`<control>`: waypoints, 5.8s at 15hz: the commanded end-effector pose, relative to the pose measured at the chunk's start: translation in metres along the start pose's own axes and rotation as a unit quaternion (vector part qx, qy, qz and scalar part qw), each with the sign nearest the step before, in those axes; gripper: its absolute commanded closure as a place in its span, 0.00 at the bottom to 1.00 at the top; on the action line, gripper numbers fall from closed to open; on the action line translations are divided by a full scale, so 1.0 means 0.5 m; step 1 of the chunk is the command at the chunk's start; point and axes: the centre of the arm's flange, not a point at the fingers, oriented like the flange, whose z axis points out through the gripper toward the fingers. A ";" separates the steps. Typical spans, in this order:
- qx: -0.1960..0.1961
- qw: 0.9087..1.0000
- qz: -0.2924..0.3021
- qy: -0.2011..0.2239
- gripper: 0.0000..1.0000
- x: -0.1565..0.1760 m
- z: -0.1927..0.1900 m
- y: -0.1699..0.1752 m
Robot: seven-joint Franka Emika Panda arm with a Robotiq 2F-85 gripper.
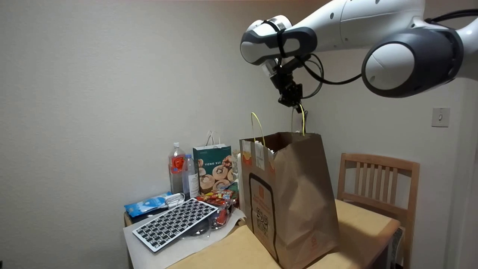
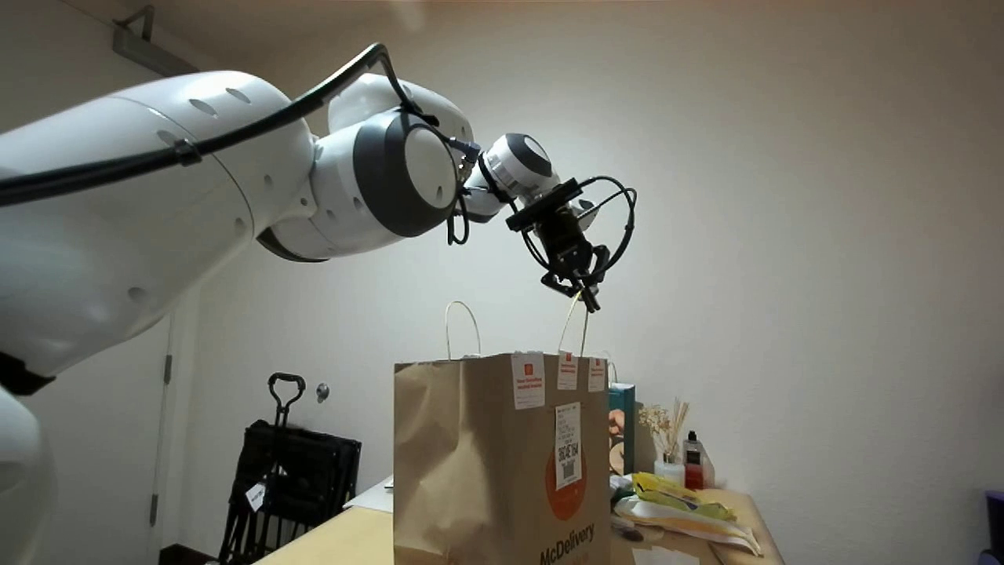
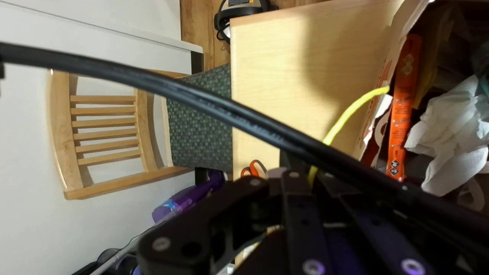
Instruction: Move the paper bag
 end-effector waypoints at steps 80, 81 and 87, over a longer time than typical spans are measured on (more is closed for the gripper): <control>0.320 0.808 0.355 -0.345 0.27 -0.024 0.055 -0.124; 0.320 0.808 0.355 -0.345 0.27 -0.024 0.055 -0.124; 0.320 0.808 0.355 -0.345 0.27 -0.023 0.055 -0.124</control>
